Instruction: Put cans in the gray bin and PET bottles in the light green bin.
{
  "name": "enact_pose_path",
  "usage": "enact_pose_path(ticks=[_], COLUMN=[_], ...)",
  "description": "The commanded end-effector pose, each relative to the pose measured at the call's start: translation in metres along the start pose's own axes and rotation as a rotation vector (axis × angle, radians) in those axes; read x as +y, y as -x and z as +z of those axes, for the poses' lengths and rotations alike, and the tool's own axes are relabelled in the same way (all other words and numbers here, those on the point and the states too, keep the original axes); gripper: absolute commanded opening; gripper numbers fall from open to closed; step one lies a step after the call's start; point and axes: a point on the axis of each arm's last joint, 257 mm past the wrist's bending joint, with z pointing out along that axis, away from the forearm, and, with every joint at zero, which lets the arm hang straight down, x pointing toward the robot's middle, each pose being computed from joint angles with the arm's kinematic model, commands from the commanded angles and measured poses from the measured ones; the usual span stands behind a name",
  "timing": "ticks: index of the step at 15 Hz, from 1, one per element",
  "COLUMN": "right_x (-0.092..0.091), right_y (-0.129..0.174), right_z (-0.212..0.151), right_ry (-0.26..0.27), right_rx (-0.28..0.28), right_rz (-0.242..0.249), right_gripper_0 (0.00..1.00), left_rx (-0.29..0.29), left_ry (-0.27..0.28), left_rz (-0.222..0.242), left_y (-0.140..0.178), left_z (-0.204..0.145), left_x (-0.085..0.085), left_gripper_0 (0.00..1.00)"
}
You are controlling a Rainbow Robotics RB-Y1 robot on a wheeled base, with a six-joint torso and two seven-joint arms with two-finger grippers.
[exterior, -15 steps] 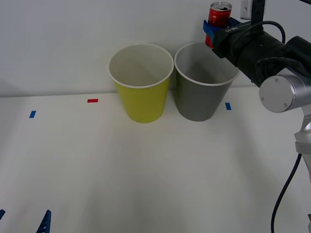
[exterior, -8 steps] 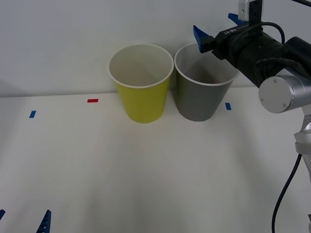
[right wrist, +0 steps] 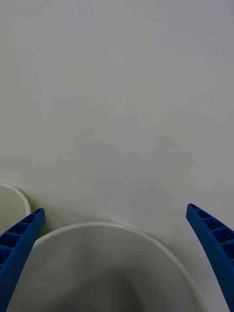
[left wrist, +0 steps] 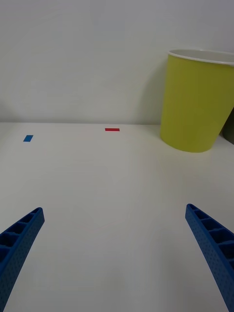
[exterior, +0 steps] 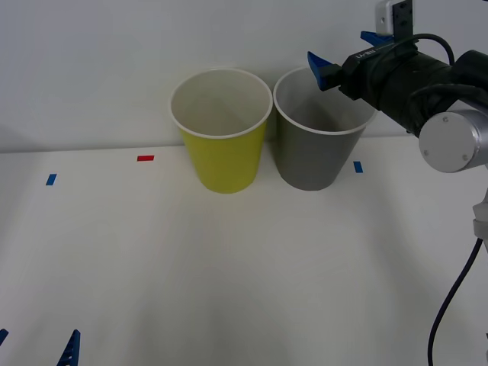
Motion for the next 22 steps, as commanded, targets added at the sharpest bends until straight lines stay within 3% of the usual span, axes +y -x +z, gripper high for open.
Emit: enact_pose_path(ticks=[1, 7, 10, 12, 17, 20, 22], right_x=[0.001, 0.003, -0.002, -0.003, -0.008, -0.008, -0.011], right_y=[0.013, 0.0, -0.026, -0.044, -0.075, -0.088, -0.104], right_z=[-0.038, -0.118, -0.153, -0.167, -0.192, -0.194, -0.19], right_ry=[0.001, -0.045, -0.117, -0.138, -0.2, -0.231, -0.223], right_rx=[0.008, 0.07, 0.111, 0.125, 0.187, 0.117, 0.051], right_rz=[0.068, 0.17, 0.203, 0.227, 0.208, 0.203, 0.235], right_gripper_0=[0.98, 0.98, 0.98, 0.98, 0.98, 0.99, 0.99], left_rx=[0.0, 0.0, 0.0, 0.0, 0.0, 0.0, 0.0], left_ry=[0.0, 0.0, 0.0, 0.0, 0.0, 0.0, 0.0], left_rz=[0.0, 0.0, 0.0, 0.0, 0.0, 0.0, 0.0], left_y=[0.0, 0.0, 0.0, 0.0, 0.0, 0.0, 0.0], left_z=[0.0, 0.0, 0.0, 0.0, 0.0, 0.0, 0.0], left_x=[0.0, 0.0, 0.0, 0.0, 0.0, 0.0, 0.0], left_gripper_0=[1.0, 1.0, 1.0, 1.0, 1.0, 1.0, 1.0])
